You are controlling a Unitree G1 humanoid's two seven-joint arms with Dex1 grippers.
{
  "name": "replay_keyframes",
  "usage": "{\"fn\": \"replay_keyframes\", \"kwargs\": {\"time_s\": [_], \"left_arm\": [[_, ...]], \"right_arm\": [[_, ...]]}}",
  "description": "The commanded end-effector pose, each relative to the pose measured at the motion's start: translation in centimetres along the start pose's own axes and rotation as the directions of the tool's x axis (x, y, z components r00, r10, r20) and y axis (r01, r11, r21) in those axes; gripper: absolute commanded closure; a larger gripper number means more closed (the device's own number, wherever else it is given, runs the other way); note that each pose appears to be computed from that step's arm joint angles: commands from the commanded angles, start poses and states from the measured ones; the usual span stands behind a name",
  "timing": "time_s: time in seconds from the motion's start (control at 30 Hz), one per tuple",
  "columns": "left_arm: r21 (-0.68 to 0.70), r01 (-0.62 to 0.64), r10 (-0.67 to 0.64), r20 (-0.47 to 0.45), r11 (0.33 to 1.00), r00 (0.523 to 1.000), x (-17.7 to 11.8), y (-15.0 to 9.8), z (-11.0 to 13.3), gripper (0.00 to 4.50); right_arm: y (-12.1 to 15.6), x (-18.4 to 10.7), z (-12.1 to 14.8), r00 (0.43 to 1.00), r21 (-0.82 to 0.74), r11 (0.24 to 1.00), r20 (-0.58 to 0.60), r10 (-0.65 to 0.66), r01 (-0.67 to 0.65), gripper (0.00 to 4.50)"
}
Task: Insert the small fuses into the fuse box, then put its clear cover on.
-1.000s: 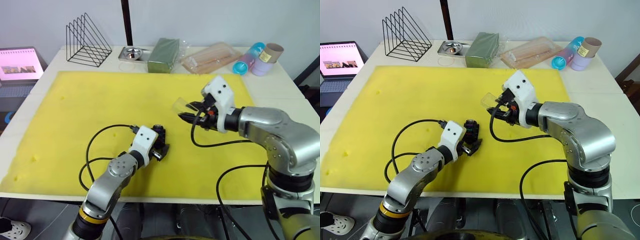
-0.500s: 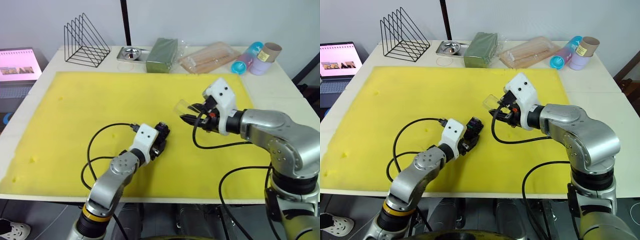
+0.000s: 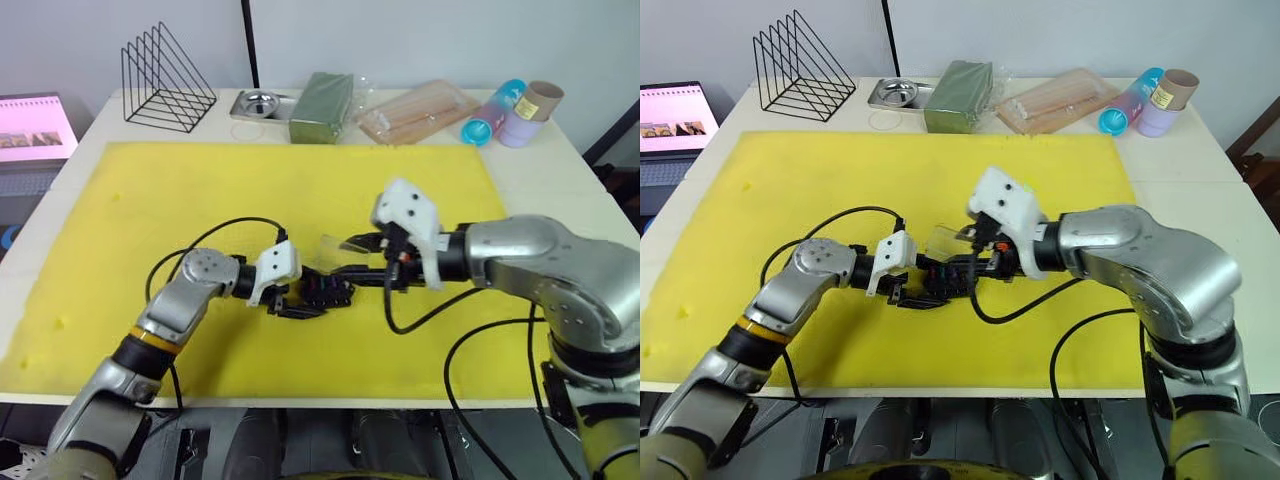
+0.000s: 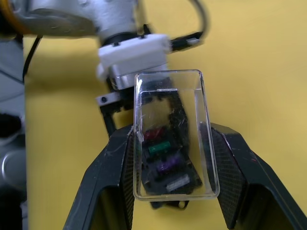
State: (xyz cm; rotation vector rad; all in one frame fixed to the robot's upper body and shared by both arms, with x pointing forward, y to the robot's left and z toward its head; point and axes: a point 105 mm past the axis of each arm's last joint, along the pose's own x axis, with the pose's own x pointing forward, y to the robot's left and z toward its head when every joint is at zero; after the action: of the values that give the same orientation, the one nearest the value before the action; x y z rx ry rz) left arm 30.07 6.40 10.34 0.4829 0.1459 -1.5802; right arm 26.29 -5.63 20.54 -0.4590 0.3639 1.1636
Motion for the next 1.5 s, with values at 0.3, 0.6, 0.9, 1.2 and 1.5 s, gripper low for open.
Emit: {"fn": "replay_keyframes", "kwargs": {"time_s": [0.3, 0.6, 0.9, 1.2, 1.5], "left_arm": [[0.099, 0.060, -0.061, 0.010, 0.993, 0.998, 0.4, 1.3, 0.1, 1.65], [0.106, 0.049, -0.050, 0.007, 0.993, 0.999, 0.5, 1.4, 0.0, 1.65], [0.105, 0.039, -0.040, 0.009, 0.994, 0.999, 0.6, 1.5, -0.2, 1.65], [0.111, 0.031, -0.033, 0.011, 0.993, 0.999, 0.6, 1.7, 0.0, 1.65], [0.109, 0.024, -0.025, 0.014, 0.994, 1.000, 0.7, 1.8, 0.2, 1.65]], "right_arm": [[-0.1, 1.3, -1.3, 0.991, -0.041, 0.997, -0.124, 0.059, -0.064, 2.70], [-0.9, 1.8, -2.3, 0.989, -0.021, 0.998, -0.140, 0.053, -0.056, 2.70], [-0.8, 2.5, -3.9, 0.984, 0.006, 0.998, -0.167, 0.067, -0.067, 2.70], [-0.7, 2.6, -4.5, 0.982, 0.014, 0.996, -0.168, 0.089, -0.087, 2.70], [-0.8, 2.7, -5.1, 0.981, 0.001, 0.996, -0.170, 0.089, -0.090, 2.35]]}}
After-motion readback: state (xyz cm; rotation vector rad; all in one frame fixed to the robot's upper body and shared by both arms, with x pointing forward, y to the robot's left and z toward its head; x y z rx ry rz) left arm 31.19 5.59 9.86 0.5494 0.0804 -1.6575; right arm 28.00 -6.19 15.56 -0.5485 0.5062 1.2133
